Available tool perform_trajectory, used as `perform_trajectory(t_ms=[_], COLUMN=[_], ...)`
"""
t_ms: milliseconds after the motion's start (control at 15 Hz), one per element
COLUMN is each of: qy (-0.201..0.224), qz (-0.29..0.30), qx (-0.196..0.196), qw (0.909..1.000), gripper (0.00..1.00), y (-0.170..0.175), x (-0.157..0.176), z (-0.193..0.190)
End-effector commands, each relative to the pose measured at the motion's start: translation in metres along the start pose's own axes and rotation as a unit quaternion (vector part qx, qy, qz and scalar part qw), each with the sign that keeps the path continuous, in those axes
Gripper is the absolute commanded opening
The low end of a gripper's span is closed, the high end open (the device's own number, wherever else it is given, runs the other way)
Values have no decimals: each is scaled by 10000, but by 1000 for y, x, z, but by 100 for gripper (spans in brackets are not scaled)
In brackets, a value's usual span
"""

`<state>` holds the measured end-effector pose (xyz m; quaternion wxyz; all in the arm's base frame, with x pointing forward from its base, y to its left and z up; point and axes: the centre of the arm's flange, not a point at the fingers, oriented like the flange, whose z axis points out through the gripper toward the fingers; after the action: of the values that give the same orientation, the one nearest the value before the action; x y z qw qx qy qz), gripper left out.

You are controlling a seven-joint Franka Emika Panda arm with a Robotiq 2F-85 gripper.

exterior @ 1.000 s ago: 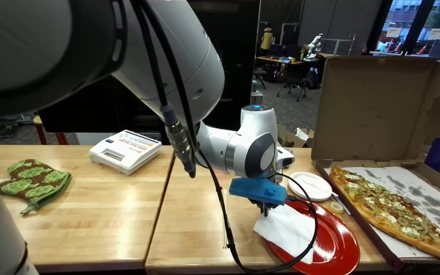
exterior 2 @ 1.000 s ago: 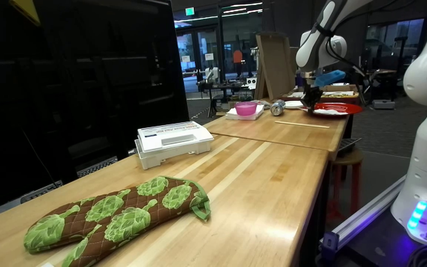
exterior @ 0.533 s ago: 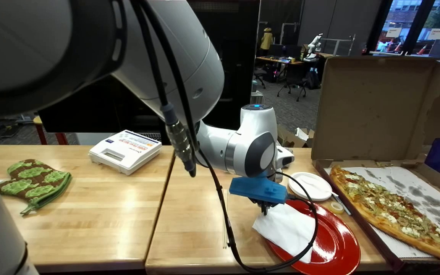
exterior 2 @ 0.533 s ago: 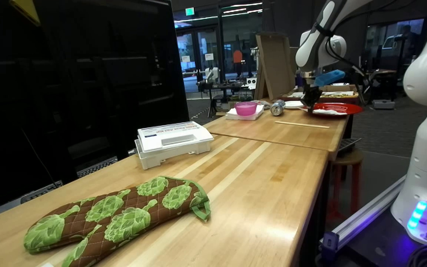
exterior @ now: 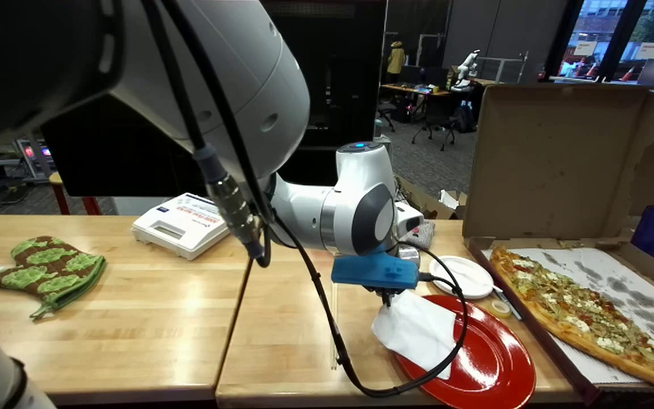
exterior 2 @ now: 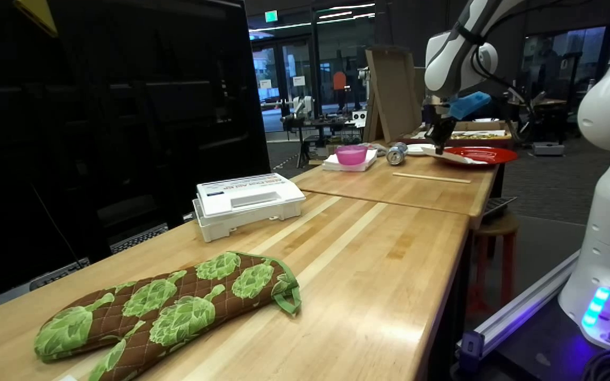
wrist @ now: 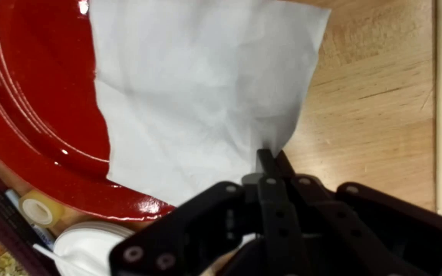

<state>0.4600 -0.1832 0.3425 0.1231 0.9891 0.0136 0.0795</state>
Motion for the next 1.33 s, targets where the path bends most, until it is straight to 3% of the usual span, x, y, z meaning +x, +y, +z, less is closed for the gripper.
perform_trajectory(t_ms=[0, 467, 1267], qy=[425, 850, 879], qz=[-249, -979, -1820], qx=[-244, -416, -439], qw=[9985, 9907, 9784], gripper=[0, 0, 0], y=[-20, -67, -134], x=[-30, -43, -53], z=[-34, -56, -61])
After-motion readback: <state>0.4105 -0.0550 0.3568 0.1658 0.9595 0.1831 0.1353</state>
